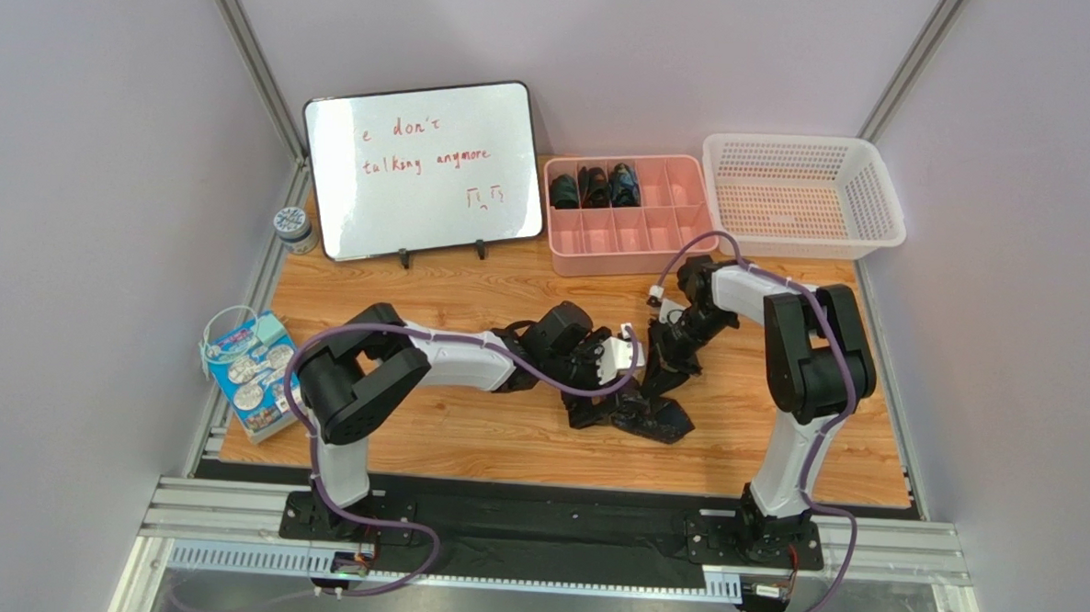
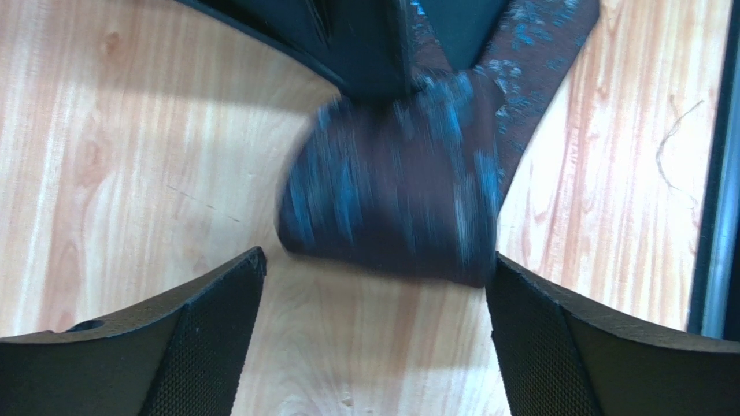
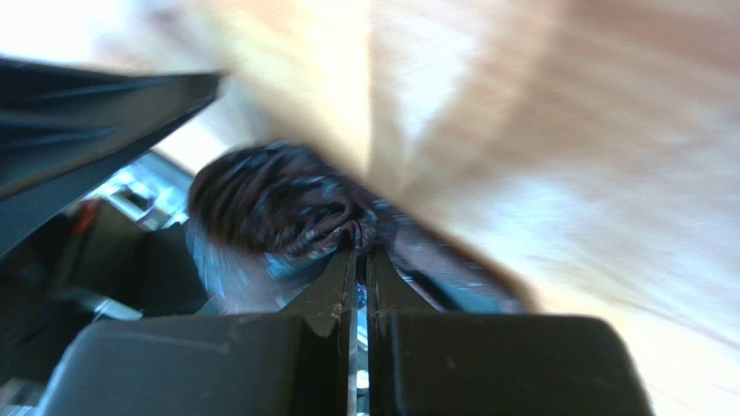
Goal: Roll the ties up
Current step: Roll the tie at the center of the board.
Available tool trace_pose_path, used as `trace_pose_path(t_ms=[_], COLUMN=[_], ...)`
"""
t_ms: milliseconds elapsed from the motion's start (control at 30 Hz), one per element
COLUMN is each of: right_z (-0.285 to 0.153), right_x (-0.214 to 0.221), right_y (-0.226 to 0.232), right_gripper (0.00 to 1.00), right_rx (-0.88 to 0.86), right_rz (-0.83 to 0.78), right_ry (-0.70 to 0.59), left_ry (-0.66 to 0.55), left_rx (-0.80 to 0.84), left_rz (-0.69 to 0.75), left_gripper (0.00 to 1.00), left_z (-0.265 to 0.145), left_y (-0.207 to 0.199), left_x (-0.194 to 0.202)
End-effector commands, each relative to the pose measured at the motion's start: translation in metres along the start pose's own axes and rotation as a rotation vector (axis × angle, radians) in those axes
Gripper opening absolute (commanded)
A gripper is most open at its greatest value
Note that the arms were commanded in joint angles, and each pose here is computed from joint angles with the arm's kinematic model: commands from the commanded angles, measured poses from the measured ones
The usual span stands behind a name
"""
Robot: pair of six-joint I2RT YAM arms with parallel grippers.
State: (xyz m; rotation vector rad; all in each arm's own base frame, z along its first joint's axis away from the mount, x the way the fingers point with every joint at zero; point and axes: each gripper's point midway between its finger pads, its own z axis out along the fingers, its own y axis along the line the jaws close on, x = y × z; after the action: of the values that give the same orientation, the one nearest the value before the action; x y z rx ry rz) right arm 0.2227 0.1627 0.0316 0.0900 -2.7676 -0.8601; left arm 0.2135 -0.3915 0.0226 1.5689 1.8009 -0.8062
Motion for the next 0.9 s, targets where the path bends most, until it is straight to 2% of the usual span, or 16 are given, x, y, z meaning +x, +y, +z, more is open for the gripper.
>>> trace_pose_path(t_ms=[0, 233, 333, 567, 733, 867], right_z=[0.009, 0.018, 0.019, 0.018, 0.016, 0.018], right_x=[-0.025, -0.021, -0.021, -0.025, -0.026, -0.025], right_y=[-0.045, -0.033, -0.033, -0.03, -0.03, -0.032], right_gripper=[0.0, 0.0, 0.0, 0.0, 0.0, 0.0], right_rx=[0.263, 0.265, 0.271, 0.267, 0.274, 0.273], right_rz=[-0.099, -0.155, -0.158, -0.16, -0.17, -0.165], right_ry=[-0.076, -0.067, -0.064, -0.067, -0.067, -0.059], left_ry=[-0.054, -0.054, -0.116, -0.154, -0.259, -0.247], left_rx=[0.019, 0.031, 0.029, 0.007, 0.034, -0.01], left_rz=[-0.04, -0.026, -0.001, -0.013, -0.024, -0.036], left_gripper=[0.99, 0.98, 0.98, 0.98, 1.0, 1.0], left_z=[-0.003, 0.008, 0.005, 0.005, -0.013, -0.01], left_y=[-0.007, -0.005, -0.007, -0.011, -0.025, -0.018], left_x=[-0.019, -0.011, -0.023, -0.032, -0.053, -0.052])
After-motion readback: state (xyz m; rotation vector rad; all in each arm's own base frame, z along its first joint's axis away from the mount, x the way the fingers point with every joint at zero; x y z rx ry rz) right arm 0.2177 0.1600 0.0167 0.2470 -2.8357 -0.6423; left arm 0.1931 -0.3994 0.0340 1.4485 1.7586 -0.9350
